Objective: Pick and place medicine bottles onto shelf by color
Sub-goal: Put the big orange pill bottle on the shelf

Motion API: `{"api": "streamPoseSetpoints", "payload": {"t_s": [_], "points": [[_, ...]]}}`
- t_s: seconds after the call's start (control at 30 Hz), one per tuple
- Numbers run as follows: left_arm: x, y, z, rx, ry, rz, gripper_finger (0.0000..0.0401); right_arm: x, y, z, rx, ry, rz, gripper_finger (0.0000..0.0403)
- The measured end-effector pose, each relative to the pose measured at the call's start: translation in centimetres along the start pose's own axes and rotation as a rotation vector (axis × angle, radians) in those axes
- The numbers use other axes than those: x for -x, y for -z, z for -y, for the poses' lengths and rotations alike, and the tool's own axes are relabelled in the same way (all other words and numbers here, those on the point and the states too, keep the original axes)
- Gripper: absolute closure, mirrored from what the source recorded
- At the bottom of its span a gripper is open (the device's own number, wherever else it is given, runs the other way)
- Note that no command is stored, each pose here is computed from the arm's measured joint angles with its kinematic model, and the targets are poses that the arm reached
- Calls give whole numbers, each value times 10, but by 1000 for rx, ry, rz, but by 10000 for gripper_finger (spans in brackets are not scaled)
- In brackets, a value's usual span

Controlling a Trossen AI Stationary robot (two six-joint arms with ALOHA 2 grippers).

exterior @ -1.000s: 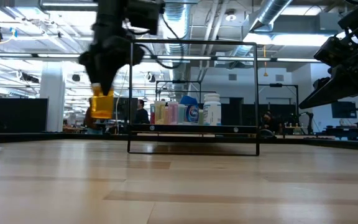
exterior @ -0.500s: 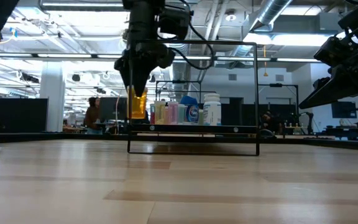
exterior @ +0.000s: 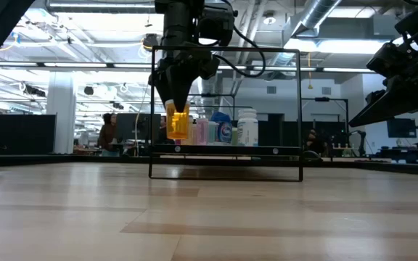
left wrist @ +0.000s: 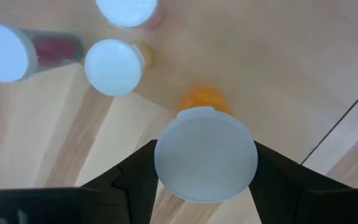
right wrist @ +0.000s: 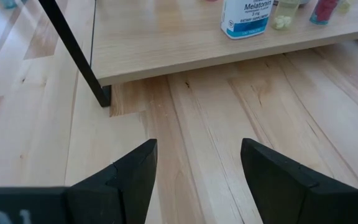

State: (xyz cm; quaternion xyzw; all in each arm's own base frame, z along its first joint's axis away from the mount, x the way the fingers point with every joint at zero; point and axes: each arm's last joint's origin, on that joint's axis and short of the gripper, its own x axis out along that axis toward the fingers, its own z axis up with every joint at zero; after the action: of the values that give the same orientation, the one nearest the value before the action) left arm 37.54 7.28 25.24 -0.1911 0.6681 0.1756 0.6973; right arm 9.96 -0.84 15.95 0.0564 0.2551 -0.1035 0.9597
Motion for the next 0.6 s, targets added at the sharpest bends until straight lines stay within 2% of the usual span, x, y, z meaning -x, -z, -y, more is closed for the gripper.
{"api": "streamPoseSetpoints", "payload": {"t_s": [0.6], "points": [[-10,-9,13,-45,14,1,207,0,0,0,0,0,1,147]]}}
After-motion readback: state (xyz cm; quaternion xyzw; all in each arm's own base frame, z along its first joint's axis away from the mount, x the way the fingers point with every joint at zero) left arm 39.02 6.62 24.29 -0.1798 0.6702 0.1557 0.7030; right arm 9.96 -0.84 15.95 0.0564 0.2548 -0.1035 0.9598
